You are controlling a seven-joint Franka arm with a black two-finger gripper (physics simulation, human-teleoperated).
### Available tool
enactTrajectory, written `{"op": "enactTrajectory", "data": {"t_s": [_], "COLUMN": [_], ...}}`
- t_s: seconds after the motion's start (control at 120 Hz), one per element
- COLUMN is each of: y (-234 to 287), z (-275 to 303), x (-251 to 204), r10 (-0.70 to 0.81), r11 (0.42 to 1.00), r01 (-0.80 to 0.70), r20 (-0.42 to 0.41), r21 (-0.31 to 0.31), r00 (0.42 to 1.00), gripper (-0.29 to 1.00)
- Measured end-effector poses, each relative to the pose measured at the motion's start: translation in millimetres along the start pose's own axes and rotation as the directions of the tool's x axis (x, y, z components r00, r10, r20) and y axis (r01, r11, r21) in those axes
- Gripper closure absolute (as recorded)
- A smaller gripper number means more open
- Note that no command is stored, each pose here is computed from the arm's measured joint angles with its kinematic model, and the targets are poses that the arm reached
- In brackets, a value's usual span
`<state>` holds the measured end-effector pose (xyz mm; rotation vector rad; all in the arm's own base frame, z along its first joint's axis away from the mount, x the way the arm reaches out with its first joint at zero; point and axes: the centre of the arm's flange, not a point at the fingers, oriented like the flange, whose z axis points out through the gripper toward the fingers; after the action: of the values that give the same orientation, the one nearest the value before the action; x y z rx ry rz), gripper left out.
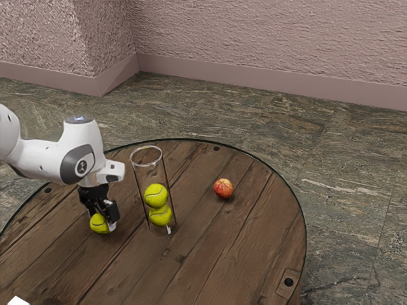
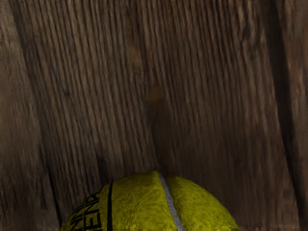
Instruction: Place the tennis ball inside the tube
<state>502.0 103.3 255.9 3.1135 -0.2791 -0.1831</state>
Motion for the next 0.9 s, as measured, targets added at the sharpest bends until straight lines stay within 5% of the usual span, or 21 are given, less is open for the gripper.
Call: {"op": "enactTrajectory", "data": {"t_s": [0.183,0.317,0.45,0.9], "y": [-5.2,-5.3,-5.5,-0.6], "z": [4.9,4.8,1.2,-175.1], "x": [-5.6,-5.6,-5.5,-27.2], "r10": [-0.004,0.0,0.003,-0.025], "r11": [1.0,1.0,1.0,0.998], "r01": [0.004,0.0,-0.003,0.031], "r20": [0.006,0.005,0.001,-0.108], "r21": [-0.005,-0.004,0.001,0.059], "r00": [1.0,1.0,1.0,0.994], "gripper": [0.02,0.27,0.33,0.53]}}
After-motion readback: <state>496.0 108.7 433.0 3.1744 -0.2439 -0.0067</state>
